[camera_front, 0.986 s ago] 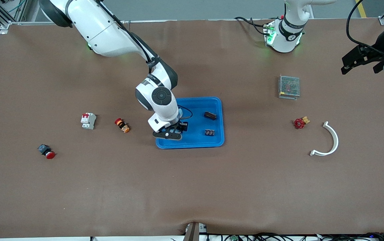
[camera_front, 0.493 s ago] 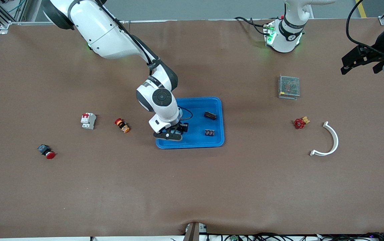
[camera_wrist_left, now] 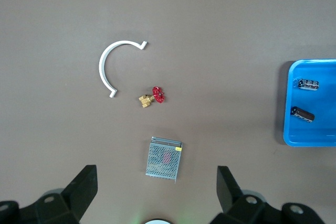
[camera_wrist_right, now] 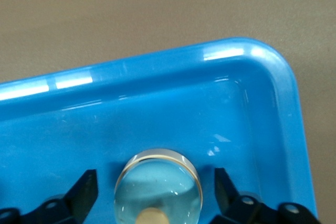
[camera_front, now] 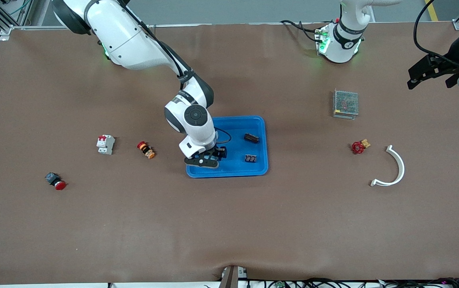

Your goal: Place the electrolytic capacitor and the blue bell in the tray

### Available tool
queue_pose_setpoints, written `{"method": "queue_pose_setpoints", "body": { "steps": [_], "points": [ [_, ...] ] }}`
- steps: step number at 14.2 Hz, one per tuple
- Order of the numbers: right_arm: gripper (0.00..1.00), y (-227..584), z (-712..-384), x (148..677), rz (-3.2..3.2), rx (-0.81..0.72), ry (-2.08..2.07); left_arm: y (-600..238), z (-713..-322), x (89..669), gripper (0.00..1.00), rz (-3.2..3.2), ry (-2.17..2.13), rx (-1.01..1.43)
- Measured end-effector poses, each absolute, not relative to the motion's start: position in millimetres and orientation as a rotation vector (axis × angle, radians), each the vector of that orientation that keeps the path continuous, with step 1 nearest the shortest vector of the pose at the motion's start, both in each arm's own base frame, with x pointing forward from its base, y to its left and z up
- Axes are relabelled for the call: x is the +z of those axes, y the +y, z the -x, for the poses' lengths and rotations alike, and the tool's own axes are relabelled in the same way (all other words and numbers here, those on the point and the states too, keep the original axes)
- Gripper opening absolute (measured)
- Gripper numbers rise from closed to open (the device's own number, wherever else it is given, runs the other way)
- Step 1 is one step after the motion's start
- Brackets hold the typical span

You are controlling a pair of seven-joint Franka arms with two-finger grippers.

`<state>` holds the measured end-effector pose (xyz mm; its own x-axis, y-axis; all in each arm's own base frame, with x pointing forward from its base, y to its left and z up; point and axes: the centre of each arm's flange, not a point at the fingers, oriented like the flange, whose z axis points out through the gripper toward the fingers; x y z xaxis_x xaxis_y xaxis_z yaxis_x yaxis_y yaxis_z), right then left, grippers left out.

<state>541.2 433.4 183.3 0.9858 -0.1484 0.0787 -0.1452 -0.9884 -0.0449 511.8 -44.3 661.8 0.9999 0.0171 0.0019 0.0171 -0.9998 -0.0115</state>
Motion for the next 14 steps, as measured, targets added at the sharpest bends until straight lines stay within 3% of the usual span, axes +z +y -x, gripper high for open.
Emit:
{"method": "queue_pose_setpoints", "body": {
  "steps": [4,10,12,13,14],
  "points": [
    [1.00,434.9,-546.9,221.0,3.129,-0.120,0.238,-43.9,-511.8,661.5,1.00,3.130,-0.028,-0.002],
    [1.00,444.9,-496.1,389.1,3.231,-0.023,0.118,-43.2,-511.9,660.6,1.00,3.130,-0.030,0.001],
    [1.00,425.1,-485.0,442.7,3.221,0.062,0.033,-43.1,-511.9,660.5,1.00,3.130,-0.030,0.002],
    [1.00,397.2,-470.6,501.8,3.214,0.068,-0.016,-43.0,-512.0,660.4,1.00,3.130,-0.031,0.002],
    [1.00,387.7,-468.3,511.1,3.233,0.101,-0.076,-42.9,-512.0,660.4,1.00,3.130,-0.031,0.002]
  ]
}}
